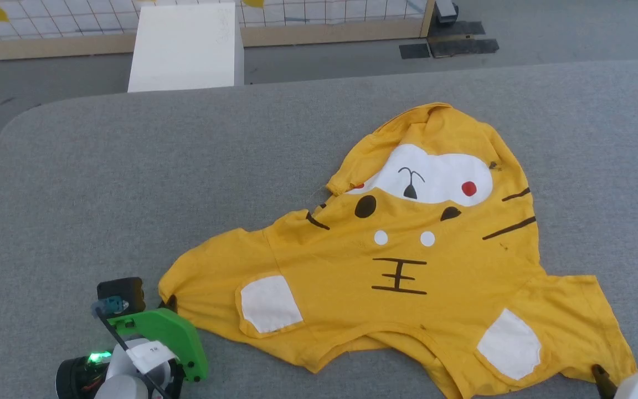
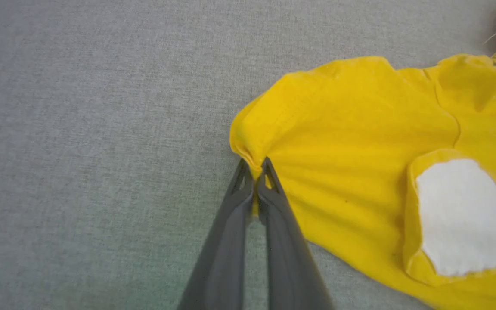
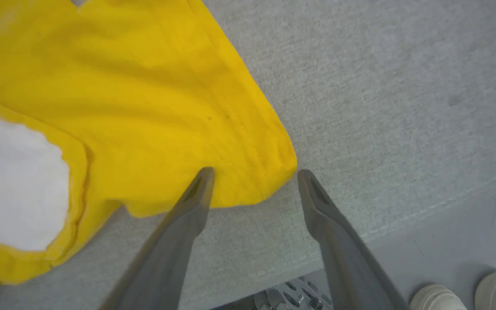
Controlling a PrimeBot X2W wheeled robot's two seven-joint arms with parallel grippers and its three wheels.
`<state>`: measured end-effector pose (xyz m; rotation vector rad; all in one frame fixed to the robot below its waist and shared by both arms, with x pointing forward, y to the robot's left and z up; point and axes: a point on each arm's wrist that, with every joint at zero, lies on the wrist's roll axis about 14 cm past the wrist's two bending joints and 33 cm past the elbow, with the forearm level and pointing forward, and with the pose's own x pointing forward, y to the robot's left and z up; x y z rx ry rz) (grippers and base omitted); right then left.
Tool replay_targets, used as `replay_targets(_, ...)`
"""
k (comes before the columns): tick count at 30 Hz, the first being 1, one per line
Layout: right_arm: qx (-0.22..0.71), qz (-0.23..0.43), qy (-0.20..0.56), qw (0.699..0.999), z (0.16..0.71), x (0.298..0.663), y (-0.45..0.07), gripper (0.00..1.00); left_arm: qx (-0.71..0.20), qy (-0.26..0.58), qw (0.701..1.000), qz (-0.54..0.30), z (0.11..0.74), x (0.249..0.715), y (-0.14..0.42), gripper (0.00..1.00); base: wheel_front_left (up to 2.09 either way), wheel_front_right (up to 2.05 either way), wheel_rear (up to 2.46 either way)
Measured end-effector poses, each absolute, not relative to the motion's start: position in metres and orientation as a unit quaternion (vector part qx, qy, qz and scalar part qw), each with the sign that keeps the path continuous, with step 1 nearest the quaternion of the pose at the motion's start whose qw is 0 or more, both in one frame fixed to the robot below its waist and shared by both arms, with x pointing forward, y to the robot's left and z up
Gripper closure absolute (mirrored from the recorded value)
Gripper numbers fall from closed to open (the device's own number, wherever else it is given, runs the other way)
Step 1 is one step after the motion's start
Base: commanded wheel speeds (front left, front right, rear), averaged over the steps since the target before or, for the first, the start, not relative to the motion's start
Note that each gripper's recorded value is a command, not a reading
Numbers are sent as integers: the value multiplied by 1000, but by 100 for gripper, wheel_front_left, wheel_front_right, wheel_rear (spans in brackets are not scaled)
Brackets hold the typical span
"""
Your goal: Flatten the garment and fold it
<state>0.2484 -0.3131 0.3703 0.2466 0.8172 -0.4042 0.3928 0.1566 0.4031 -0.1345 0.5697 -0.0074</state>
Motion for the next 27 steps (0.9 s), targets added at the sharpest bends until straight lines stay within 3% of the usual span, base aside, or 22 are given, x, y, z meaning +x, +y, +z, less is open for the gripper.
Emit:
replay_targets(6, 121, -183, 448, 866, 350, 255, -307, 1, -67, 292, 954, -2, 395, 391, 157, 100, 0, 0, 0)
replay_targets(7, 123, -183, 455, 863, 349, 255, -307, 50, -67, 292, 954, -2, 395, 391, 157, 100, 0, 0, 0)
replay_targets(8, 124, -181, 463, 859, 347, 255, -307, 71, -67, 293, 954, -2, 395, 390, 157, 100, 0, 0, 0)
replay_targets(9, 125, -178, 472, 854, 347, 255, -306, 100, -67, 292, 954, -3, 395, 390, 157, 100, 0, 0, 0)
replay_targets(14, 124, -169, 473, 856, 354, 257, -303, 100, -74, 283, 956, -12, 402, 389, 154, 100, 0, 0, 0)
replay_targets(19, 105, -158, 425, 885, 386, 277, -299, 100, -102, 250, 962, -39, 425, 397, 144, 100, 0, 0, 0)
replay_targets(22, 72, -135, 379, 913, 423, 307, -295, 100, -124, 217, 967, -58, 450, 416, 139, 100, 0, 0, 0)
replay_targets(23, 19, -114, 327, 938, 469, 346, -299, 100, -135, 168, 972, -96, 490, 444, 129, 100, 0, 0, 0)
replay_targets(27, -54, -86, 252, 962, 533, 407, -301, 100, -221, 96, 962, -127, 557, 492, 118, 100, 0, 0, 0)
